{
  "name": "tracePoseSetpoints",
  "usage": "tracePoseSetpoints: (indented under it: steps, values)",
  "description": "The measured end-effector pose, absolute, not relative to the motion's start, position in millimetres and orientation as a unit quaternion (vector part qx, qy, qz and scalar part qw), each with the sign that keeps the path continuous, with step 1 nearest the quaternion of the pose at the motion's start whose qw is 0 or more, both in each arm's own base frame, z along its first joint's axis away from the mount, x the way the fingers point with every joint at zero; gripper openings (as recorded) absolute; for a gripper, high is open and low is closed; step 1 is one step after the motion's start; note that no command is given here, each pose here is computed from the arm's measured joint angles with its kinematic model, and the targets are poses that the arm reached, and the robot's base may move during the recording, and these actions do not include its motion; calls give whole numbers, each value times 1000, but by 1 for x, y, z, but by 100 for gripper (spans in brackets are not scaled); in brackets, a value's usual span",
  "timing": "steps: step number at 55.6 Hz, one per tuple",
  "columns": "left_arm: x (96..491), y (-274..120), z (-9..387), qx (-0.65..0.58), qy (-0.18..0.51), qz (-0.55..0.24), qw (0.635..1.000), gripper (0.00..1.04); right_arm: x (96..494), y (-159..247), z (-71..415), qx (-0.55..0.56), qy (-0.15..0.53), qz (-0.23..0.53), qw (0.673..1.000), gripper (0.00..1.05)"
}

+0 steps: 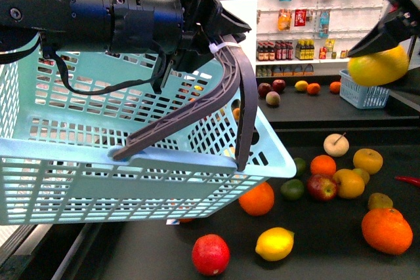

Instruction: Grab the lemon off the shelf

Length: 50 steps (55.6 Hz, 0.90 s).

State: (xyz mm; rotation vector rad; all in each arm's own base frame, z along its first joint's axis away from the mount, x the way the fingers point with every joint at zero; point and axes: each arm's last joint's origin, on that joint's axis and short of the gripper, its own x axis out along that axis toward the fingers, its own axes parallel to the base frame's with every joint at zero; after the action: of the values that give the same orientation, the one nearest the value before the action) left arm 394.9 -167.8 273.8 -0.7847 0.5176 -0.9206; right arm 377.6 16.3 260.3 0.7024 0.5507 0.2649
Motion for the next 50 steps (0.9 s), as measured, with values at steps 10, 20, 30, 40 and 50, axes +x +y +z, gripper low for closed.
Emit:
tracePoseSetpoints:
  steps: [10,20,30,40,50]
  values:
    - [395,-168,274,-364,241,-429,791,8,371,73,249,331,296,181,878,63]
    - [395,-168,274,-365,240,-427,792,8,373,95,234,320,316,183,874,63]
    - [395,-168,274,-365,241,-428,791,8,376,107,219,311,330,175,874,63]
    - [396,-166,273,-359,237,-427,795,8,378,118,215,300,328,175,879,74]
    - [397,-164,273,-359,236,-425,797,8,380,119,215,286,315,169,889,98]
